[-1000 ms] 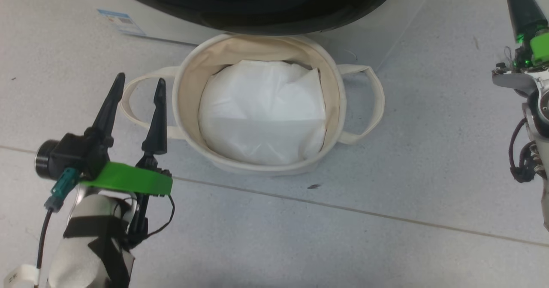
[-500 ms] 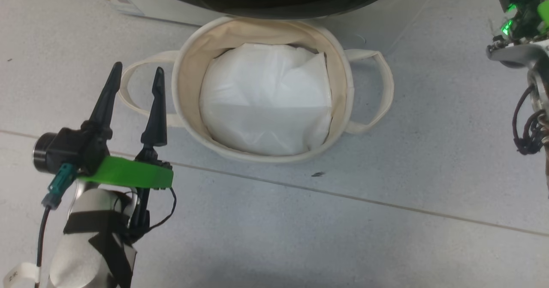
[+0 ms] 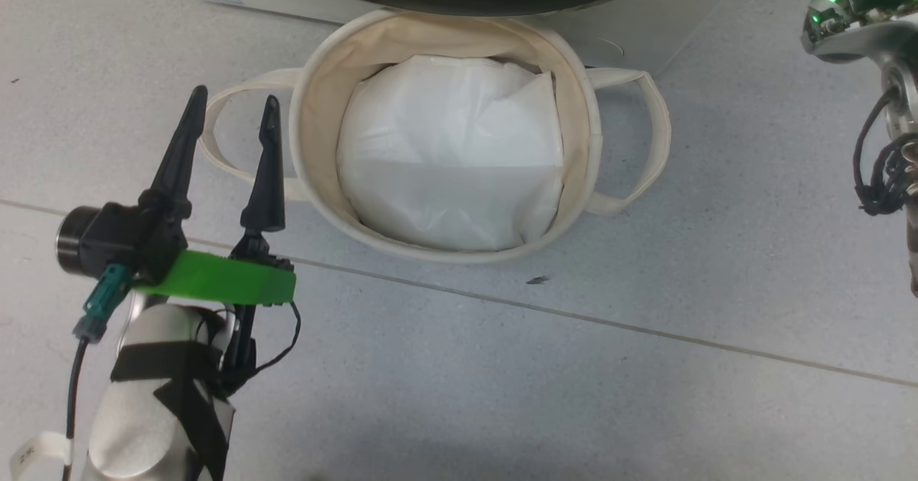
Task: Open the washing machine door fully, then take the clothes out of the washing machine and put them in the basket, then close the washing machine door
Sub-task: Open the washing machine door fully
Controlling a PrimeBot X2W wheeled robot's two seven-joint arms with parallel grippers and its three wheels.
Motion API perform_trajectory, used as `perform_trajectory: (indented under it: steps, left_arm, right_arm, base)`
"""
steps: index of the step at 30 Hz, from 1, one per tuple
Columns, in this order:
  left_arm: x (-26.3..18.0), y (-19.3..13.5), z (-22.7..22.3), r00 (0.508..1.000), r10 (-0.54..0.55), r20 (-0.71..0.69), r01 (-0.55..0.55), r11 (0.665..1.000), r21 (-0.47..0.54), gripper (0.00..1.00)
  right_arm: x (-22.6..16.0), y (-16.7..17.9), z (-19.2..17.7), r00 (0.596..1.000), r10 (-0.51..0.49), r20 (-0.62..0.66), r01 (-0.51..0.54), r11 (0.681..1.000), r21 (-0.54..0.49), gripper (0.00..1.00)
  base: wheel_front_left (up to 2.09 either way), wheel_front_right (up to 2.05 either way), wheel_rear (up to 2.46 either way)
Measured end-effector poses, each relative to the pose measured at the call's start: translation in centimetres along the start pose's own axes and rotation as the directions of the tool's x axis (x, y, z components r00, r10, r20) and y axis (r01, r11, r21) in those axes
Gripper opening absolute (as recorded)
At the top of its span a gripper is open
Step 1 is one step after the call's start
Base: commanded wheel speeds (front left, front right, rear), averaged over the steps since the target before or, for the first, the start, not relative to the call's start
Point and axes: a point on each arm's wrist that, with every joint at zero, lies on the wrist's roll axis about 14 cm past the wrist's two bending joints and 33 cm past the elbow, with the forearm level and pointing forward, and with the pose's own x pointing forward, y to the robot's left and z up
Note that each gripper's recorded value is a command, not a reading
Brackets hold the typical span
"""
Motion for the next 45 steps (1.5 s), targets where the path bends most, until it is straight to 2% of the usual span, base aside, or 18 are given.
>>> perform_trajectory:
  steps: [12, 22, 29, 37, 45]
  left_arm:
    - [0.1, -0.1, 0.2, 1.0, -0.002, 0.007, 0.002, 1.0, -0.003, 1.0]
    - [0.0, -0.1, 0.3, 1.0, -0.004, 0.005, 0.004, 1.0, -0.002, 1.0]
    - [-0.1, -0.2, 1.0, 1.0, -0.004, 0.018, 0.004, 1.0, 0.001, 1.0]
    - [0.3, -1.2, 1.6, 0.999, -0.032, 0.035, 0.032, 0.999, -0.013, 1.0]
    - [0.5, -1.3, 0.8, 0.999, -0.034, 0.021, 0.034, 0.999, -0.014, 1.0]
  right_arm:
    - [1.2, 0.6, 0.5, 1.0, -0.007, -0.01, 0.007, 1.0, -0.025, 0.0]
    - [1.3, -1.0, -0.8, 0.996, -0.075, -0.048, 0.073, 0.996, -0.043, 0.0]
    - [0.5, 0.0, -2.3, 0.988, -0.078, -0.137, 0.069, 0.995, -0.072, 0.0]
    - [-2.7, 0.7, -6.0, 0.945, -0.067, -0.322, 0.055, 0.997, -0.046, 0.0]
    - [-2.5, 1.0, -7.4, 0.951, -0.03, -0.307, 0.026, 0.999, -0.018, 0.0]
  base:
    - [0.0, 0.0, 0.0]
    - [0.0, 0.0, 0.0]
    - [0.0, 0.0, 0.0]
    - [0.0, 0.0, 0.0]
    - [0.0, 0.0, 0.0]
